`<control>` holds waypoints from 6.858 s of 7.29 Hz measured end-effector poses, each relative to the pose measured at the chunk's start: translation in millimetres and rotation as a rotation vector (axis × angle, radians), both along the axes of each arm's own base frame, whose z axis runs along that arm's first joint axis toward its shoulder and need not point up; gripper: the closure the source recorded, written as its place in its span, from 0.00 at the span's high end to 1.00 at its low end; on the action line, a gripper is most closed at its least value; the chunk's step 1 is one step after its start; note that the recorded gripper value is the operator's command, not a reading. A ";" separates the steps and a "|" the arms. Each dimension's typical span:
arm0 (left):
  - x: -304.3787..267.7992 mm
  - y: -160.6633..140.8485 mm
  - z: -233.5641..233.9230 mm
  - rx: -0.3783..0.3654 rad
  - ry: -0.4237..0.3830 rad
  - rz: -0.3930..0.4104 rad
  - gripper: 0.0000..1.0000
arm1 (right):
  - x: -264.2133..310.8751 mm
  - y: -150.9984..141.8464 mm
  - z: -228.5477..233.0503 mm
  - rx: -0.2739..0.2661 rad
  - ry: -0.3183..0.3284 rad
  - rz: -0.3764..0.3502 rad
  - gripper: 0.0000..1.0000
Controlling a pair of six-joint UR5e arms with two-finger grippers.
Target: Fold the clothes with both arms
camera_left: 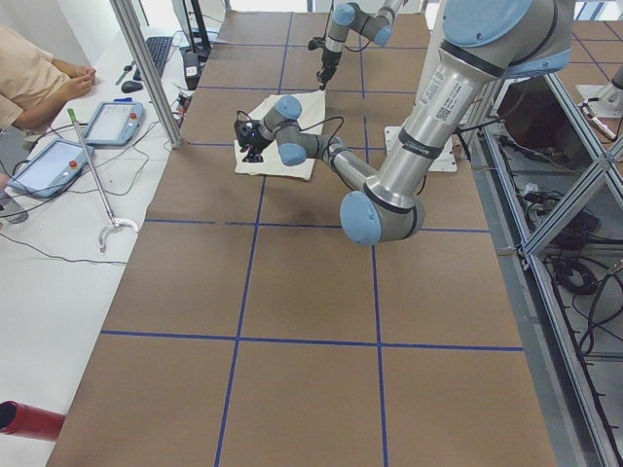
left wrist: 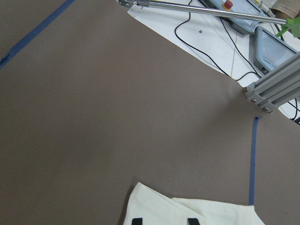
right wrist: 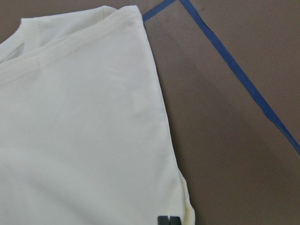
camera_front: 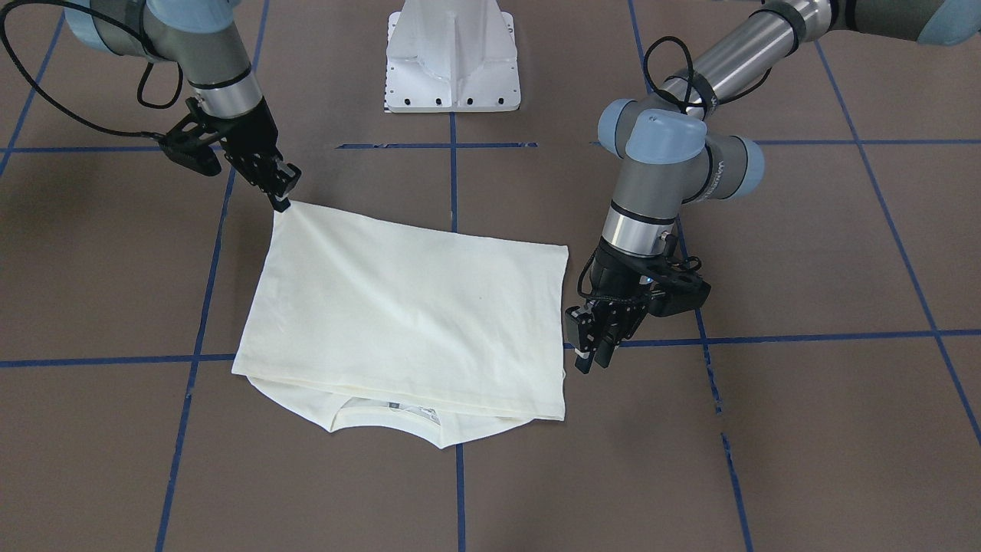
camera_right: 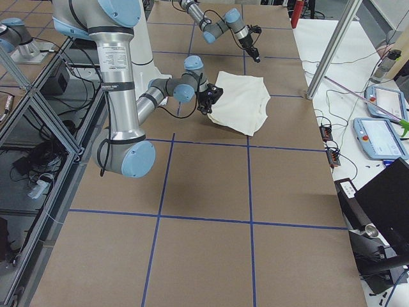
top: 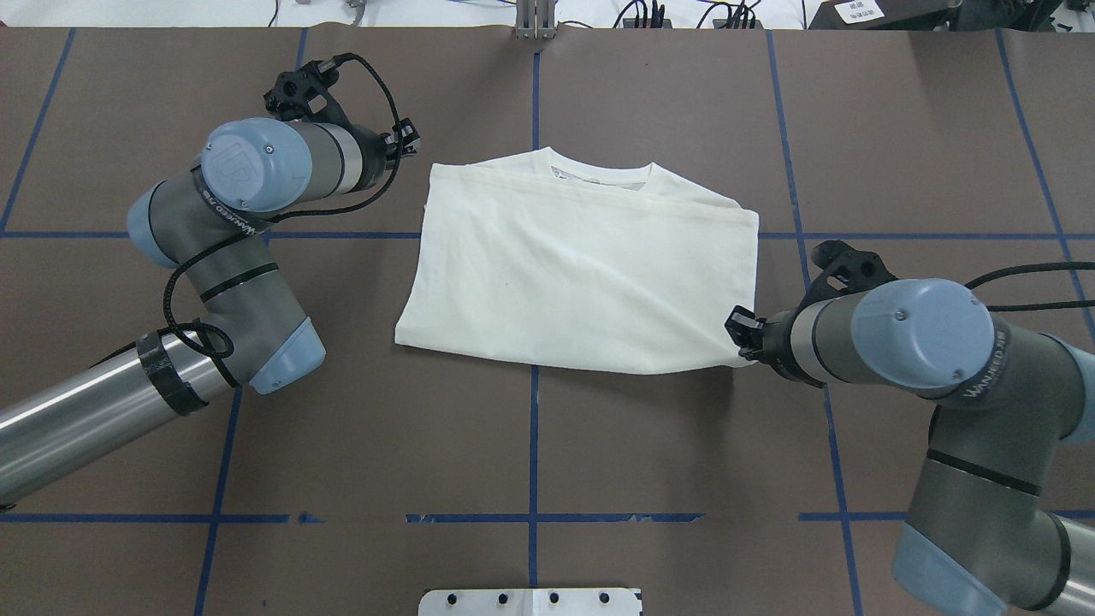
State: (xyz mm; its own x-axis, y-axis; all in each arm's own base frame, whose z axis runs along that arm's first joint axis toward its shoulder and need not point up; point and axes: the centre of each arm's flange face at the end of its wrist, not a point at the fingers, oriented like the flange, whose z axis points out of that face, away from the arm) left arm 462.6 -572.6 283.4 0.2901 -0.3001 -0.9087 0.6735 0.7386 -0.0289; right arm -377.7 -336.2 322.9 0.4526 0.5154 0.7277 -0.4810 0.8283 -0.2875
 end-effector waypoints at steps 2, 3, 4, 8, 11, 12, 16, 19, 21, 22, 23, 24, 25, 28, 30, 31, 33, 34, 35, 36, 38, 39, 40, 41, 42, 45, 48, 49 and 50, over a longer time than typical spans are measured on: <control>-0.3 0.1 -3.6 0.002 0.006 0.001 0.43 | 34.6 53.4 -30.3 -0.054 -0.104 -0.160 0.00; -0.9 0.9 -8.6 0.006 0.014 0.003 0.43 | 39.3 78.7 -41.3 -0.094 -0.146 -0.263 0.29; -3.9 4.6 -19.8 0.018 0.033 0.008 0.44 | 32.9 104.8 -47.3 -0.128 -0.168 -0.364 0.99; -14.1 92.6 -62.0 -0.094 0.256 0.233 0.58 | -2.1 138.7 -35.3 -0.082 -0.113 -0.393 1.00; 30.7 171.3 -43.4 -0.318 0.189 0.292 0.62 | 47.8 49.7 -46.5 -0.033 -0.137 -0.145 1.00; 47.6 185.6 -38.9 -0.349 0.145 0.283 0.62 | 55.4 32.9 -47.7 -0.026 -0.139 -0.103 1.00; 84.5 193.5 -21.4 -0.382 0.065 0.274 0.61 | 50.0 18.9 -36.5 -0.034 -0.117 -0.080 1.00; 89.7 189.6 -13.8 -0.375 0.043 0.255 0.61 | 46.3 18.3 -32.5 -0.038 -0.109 -0.083 1.00; 94.9 190.0 -6.4 -0.380 0.028 0.252 0.46 | 43.7 17.7 -30.8 -0.040 -0.106 -0.084 1.00; 98.2 190.5 -3.8 -0.383 0.022 0.253 0.00 | 41.4 16.5 -30.4 -0.040 -0.104 -0.085 1.00; 98.9 190.7 -3.8 -0.384 0.022 0.253 0.00 | 40.3 15.6 -31.1 -0.039 -0.105 -0.084 1.00; 98.3 191.2 -5.1 -0.384 0.025 0.255 0.00 | 40.2 15.2 -31.8 -0.038 -0.107 -0.084 1.00; 97.1 190.9 -6.4 -0.382 0.026 0.256 0.00 | 40.1 14.9 -31.8 -0.038 -0.107 -0.084 1.00; 61.9 169.5 -18.3 -0.290 0.002 0.268 0.00 | 40.1 14.2 -31.9 -0.038 -0.108 -0.083 1.00; -3.3 107.2 -17.0 -0.200 0.065 0.280 0.00 | 39.8 13.3 -31.5 -0.038 -0.108 -0.081 1.00; -36.3 59.5 3.0 -0.179 0.150 0.301 0.00 | 39.2 12.9 -30.7 -0.040 -0.107 -0.082 1.00; -51.2 -38.4 16.2 -0.158 0.189 0.274 0.00 | 35.7 11.7 -29.5 -0.041 -0.104 -0.084 1.00; -38.2 -81.0 2.8 -0.149 0.167 0.239 0.21 | 30.4 9.0 -34.3 -0.037 -0.112 -0.084 1.00; -25.8 -110.7 -8.6 -0.145 0.140 0.199 0.44 | 19.4 3.8 -42.9 -0.032 -0.126 -0.085 1.00; -21.6 -121.7 -16.1 -0.137 0.128 0.182 0.46 | 1.7 -2.7 -54.7 -0.026 -0.141 -0.089 1.00; -43.4 -95.2 -17.3 -0.098 0.153 0.194 0.47 | -48.2 0.5 -78.3 -0.013 -0.154 -0.102 1.00; -63.9 -66.5 -5.2 -0.085 0.174 0.222 0.47 | -81.5 8.6 -86.3 -0.015 -0.148 -0.085 1.00; -79.2 -45.0 3.3 -0.076 0.187 0.243 0.47 | -116.3 16.4 -90.7 -0.023 -0.136 -0.061 0.99; -86.5 -34.7 6.6 -0.071 0.192 0.251 0.47 | -148.8 21.1 -93.0 -0.030 -0.119 -0.036 0.94; -89.1 -30.9 8.2 -0.070 0.193 0.252 0.48 | -175.9 23.3 -92.7 -0.032 -0.099 -0.018 0.89; -90.4 -29.2 8.6 -0.070 0.195 0.251 0.48 | -214.6 26.6 -79.7 -0.032 -0.048 -0.001 0.48; -90.4 -29.2 8.6 -0.071 0.195 0.251 0.48 | -216.7 28.9 -76.1 -0.033 -0.041 -0.003 0.00; -90.4 -29.2 8.6 -0.071 0.195 0.251 0.48 | -213.9 28.9 -78.7 -0.030 -0.047 -0.002 0.00; -90.5 -29.2 8.5 -0.071 0.195 0.251 0.48 | -210.4 28.0 -80.7 -0.028 -0.053 0.000 0.00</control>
